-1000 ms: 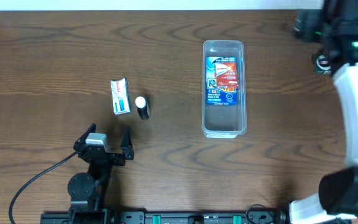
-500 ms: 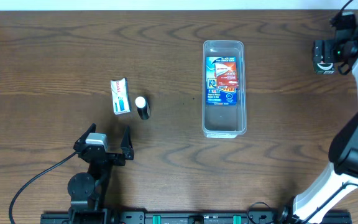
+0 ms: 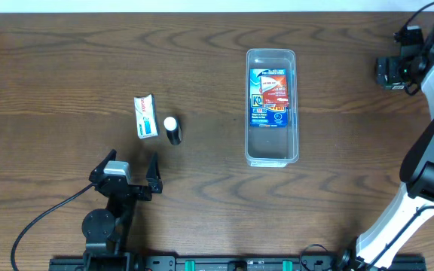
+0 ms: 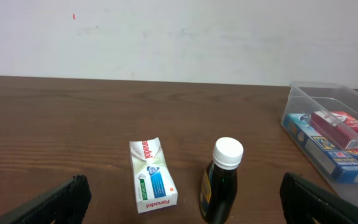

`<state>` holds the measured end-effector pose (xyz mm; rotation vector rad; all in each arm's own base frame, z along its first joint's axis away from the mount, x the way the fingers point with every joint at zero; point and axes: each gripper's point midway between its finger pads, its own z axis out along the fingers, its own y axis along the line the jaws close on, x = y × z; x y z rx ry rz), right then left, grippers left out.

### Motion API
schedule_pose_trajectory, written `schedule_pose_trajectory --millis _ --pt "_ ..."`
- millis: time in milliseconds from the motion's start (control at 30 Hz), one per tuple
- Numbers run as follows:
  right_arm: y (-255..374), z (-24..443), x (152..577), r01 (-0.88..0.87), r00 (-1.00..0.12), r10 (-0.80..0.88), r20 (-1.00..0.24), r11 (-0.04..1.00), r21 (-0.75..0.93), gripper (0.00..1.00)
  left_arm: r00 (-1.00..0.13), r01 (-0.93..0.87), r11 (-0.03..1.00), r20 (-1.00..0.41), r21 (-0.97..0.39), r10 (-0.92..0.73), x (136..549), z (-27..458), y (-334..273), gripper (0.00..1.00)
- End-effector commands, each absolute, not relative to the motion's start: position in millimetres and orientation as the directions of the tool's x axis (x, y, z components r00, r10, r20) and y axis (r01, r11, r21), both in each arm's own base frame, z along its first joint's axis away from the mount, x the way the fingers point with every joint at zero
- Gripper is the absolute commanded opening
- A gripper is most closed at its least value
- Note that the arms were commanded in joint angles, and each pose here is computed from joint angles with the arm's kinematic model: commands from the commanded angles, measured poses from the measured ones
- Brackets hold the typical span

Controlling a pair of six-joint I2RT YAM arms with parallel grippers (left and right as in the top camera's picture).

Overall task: Pack container
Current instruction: 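Move the right gripper to the green Zam-Buk tin and grasp it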

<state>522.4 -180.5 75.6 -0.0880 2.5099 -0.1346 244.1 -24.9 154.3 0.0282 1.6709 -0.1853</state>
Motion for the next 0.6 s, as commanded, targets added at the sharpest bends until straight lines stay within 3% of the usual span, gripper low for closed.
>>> schedule_pose_trajectory --millis 0,567 --pt "-192 65 520 0.017 -0.812 -0.032 -0.583 0.997 -0.079 0.99 -0.163 0.123 0.986 -0.982 -0.116 -0.096 243 138 -25 0.98" --pt "-194 21 523 0.022 -0.830 -0.003 -0.557 0.999 -0.037 0.99 -0.163 0.123 0.986 -0.982 -0.116 -0.096 243 138 -25 0.98"
